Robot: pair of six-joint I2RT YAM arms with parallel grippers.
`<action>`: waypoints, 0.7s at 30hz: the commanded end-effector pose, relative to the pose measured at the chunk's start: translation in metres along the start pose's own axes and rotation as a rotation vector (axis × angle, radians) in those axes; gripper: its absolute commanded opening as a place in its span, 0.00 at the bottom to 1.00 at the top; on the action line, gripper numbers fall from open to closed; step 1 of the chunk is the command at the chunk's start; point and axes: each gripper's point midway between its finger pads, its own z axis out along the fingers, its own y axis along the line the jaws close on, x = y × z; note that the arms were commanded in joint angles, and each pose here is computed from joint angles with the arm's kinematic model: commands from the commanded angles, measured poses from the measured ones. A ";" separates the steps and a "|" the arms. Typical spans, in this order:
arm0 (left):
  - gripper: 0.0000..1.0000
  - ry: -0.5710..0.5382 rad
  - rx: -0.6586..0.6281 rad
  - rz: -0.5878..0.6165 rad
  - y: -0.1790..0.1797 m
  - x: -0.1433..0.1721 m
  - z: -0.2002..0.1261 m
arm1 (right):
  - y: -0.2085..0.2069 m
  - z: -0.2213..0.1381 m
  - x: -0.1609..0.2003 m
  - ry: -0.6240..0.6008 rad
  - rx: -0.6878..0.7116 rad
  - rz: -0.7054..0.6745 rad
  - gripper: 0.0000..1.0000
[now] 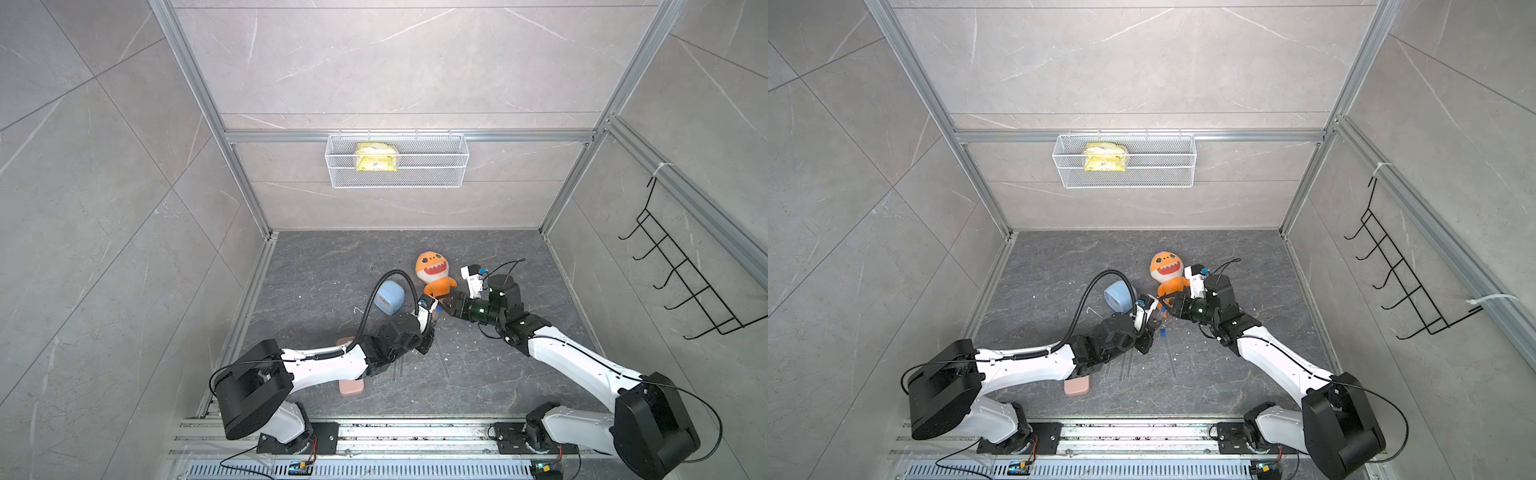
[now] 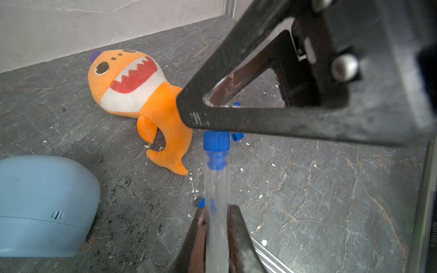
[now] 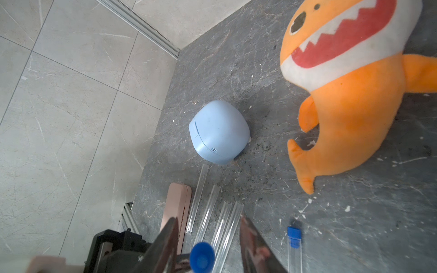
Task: Remove stoppers from test tubes
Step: Open the stopper on the test tube.
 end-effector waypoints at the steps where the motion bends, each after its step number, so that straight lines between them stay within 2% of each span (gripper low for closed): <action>1: 0.03 -0.072 0.033 0.005 -0.008 -0.027 0.001 | 0.004 0.005 -0.007 -0.022 -0.005 -0.003 0.44; 14: 0.02 -0.061 0.037 -0.009 -0.009 -0.024 0.003 | 0.008 0.009 -0.006 -0.027 -0.013 -0.003 0.27; 21: 0.02 -0.066 0.036 -0.005 -0.009 -0.027 0.002 | 0.008 0.012 -0.003 -0.013 -0.016 0.002 0.25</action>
